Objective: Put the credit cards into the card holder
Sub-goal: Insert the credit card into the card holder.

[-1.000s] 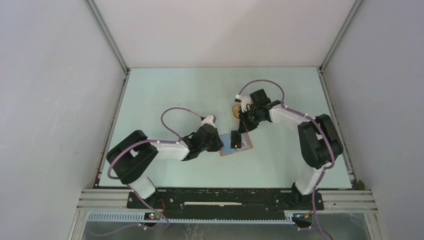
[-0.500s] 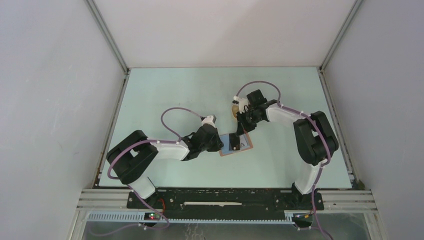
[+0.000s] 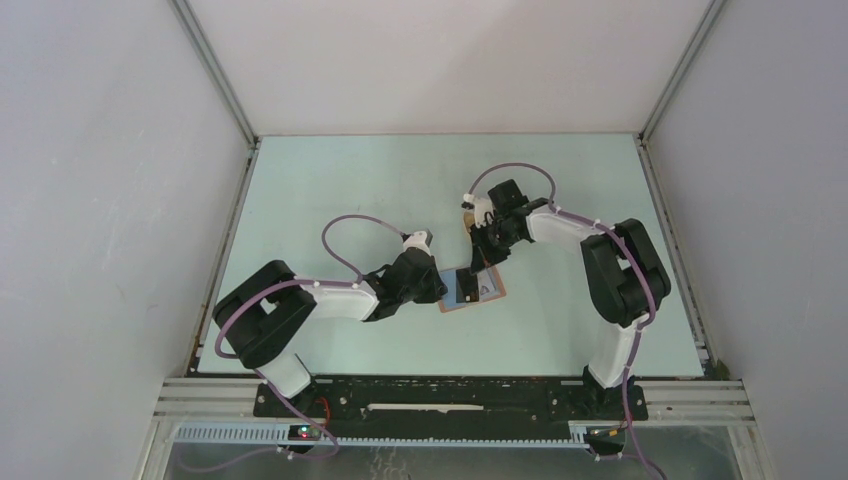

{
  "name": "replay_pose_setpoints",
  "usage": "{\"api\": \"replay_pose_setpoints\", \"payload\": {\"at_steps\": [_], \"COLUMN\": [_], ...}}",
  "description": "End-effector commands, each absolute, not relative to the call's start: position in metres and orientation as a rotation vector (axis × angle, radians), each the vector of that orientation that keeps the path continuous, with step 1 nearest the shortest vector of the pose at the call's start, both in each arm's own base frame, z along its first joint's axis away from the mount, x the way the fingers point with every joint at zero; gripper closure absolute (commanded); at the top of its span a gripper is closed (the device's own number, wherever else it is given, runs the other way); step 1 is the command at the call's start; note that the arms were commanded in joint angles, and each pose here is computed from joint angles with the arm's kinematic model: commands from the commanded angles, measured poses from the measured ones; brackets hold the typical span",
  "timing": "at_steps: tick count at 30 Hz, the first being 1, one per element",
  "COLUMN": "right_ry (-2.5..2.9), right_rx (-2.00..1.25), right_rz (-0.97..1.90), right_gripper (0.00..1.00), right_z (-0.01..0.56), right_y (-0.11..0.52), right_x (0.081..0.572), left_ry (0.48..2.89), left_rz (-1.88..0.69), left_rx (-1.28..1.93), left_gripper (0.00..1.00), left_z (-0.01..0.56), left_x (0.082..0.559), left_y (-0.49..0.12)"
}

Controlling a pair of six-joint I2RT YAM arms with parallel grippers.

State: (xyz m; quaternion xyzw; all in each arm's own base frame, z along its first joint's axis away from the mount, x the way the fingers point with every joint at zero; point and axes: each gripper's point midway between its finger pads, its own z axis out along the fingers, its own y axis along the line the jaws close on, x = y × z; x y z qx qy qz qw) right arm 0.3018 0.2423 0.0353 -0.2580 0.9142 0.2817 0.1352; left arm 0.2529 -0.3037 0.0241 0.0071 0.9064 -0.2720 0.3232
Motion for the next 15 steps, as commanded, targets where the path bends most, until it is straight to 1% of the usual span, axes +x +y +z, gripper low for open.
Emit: {"api": "replay_pose_setpoints", "payload": {"at_steps": [1,15], "right_ry": [2.695,2.738], "right_rx": [-0.769,-0.78], "right_rz": [0.712,0.644], "right_gripper": [1.0,1.0], "right_z": [0.0249,0.0211], "right_y": [0.2391,0.2311], "right_x": [0.3018,0.297], "left_ry": [2.383,2.384], "left_rz": [-0.671,-0.668], "left_rx": [0.055,0.058], "left_gripper": [0.9,0.9], "left_z": [0.0225,0.0221], "left_x": [0.2566,0.2569], "left_y": [-0.3043,-0.3046]}}
